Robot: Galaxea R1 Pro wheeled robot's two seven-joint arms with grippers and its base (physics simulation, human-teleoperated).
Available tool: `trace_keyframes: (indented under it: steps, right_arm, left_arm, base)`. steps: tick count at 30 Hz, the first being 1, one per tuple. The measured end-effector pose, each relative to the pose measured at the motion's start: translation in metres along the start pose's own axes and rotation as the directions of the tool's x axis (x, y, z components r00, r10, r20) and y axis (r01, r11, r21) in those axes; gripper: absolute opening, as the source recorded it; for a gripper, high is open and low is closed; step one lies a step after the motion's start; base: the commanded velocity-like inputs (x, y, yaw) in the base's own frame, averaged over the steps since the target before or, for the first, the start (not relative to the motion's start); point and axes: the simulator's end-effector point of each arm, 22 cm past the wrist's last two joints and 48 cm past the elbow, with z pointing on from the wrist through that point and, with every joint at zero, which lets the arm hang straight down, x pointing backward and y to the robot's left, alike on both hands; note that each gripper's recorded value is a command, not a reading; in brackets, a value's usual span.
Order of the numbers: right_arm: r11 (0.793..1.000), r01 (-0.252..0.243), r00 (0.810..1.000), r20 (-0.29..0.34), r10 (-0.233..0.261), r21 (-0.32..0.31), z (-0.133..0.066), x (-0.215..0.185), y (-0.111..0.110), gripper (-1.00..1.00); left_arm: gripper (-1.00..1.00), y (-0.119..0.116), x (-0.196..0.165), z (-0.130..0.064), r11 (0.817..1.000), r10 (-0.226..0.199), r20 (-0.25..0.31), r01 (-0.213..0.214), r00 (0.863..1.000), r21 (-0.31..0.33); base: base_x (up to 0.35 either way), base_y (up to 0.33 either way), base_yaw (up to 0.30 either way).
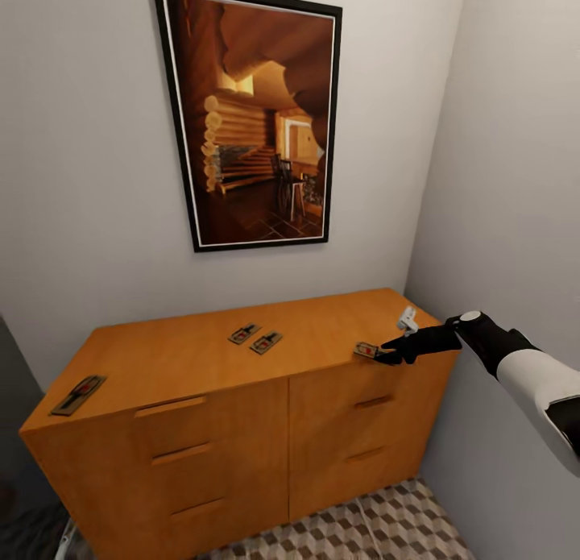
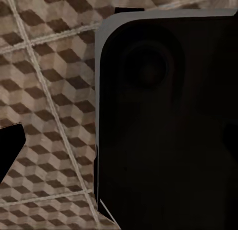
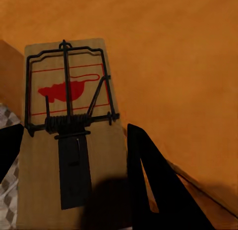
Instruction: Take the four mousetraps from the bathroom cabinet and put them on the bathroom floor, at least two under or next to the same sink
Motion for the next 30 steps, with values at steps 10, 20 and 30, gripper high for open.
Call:
trace_keyframes:
  steps: [10,20,30]
  right_arm:
    - [1.0,0.0,1.0,0.0,0.0,0.002,0.0,0.0002,-0.0006,-1.0]
    - [1.0,-0.004,1.0,-0.003,0.004,0.008,0.0004,0.0022,-0.0017,-1.0]
    - [1.0,-0.009,1.0,-0.006,0.009,0.009,0.0001,0.0046,-0.0017,-1.0]
  left_arm:
    - [1.0,-0.0006,0.0004,0.0,1.0,0.009,0.0,-0.009,1.0,0.001]
    - [1.0,-0.0007,0.0002,0.0,1.0,0.012,0.0,-0.012,1.0,0.002]
    - [1.0,-0.0007,0.0003,-0.0001,1.0,0.012,0.0,-0.012,1.0,0.002]
  base:
    - [-0.267,0.006,0.0]
    - [-0.272,0.0,0.0]
    - [-0.143,0.0,0.0]
